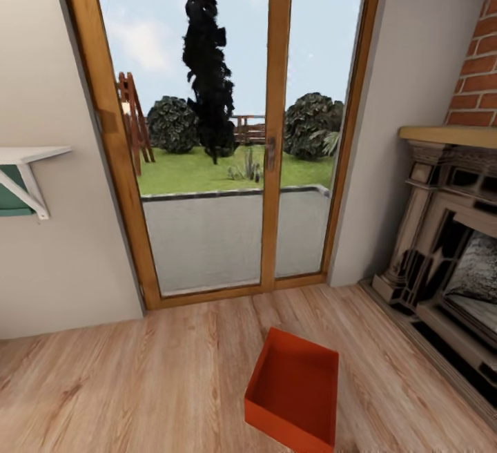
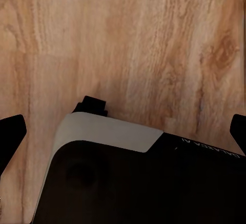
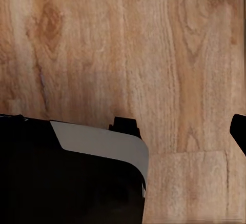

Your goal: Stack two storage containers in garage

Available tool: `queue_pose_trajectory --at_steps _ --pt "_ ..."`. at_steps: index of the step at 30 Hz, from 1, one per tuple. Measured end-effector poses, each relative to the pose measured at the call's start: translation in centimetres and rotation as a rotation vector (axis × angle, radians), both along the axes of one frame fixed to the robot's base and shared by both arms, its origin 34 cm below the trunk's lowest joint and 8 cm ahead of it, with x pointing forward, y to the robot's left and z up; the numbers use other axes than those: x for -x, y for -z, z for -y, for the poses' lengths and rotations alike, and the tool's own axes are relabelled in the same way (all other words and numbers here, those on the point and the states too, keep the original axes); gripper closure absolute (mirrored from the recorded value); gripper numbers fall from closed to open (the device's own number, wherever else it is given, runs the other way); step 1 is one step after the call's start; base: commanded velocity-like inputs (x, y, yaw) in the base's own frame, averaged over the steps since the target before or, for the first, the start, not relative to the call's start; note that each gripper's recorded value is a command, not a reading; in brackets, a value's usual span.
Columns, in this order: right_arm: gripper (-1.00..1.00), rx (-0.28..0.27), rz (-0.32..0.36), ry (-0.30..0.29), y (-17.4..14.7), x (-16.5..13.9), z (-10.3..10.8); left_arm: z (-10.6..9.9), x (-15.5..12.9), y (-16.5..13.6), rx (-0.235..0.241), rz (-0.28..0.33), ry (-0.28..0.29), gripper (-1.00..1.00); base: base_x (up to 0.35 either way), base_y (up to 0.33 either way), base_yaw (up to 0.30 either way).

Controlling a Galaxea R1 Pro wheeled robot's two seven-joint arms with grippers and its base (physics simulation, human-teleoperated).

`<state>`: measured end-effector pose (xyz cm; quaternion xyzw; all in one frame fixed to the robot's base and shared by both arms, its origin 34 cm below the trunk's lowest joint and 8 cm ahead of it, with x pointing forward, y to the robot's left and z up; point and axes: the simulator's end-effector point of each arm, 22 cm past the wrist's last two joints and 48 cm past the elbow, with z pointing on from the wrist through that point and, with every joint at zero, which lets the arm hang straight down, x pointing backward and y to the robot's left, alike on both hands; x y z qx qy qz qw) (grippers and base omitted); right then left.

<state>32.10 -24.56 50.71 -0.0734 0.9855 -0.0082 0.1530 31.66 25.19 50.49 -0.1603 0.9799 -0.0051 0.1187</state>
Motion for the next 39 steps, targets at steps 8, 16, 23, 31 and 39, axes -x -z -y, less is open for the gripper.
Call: queue_pose_trajectory --at_steps 8,16,23,31,39 --pt "-1.0 0.003 0.002 0.002 -0.01 -0.04 0.26 0.0 -0.09 -0.02 0.0 0.003 -0.001 -1.0 0.018 0.0 -0.251" --pt "-1.0 0.007 0.001 0.002 -0.02 0.0 0.6 -0.05 -0.08 -0.04 0.0 0.003 -0.003 -1.0 0.264 0.0 -0.033" --pt "-1.0 0.008 0.001 0.0 -0.02 0.0 0.6 -0.1 -0.07 -0.04 -0.001 0.003 -0.003 -1.0 0.315 0.0 -0.002" --pt "-1.0 0.006 0.002 0.002 -0.03 -0.03 0.47 -0.07 -0.06 -0.04 0.0 0.003 -0.003 -1.0 0.317 0.034 -0.045" --pt "-1.0 0.002 0.001 0.002 -0.02 -0.01 0.22 -0.02 -0.06 -0.03 0.0 0.002 -0.003 -1.0 0.254 0.19 -0.226"
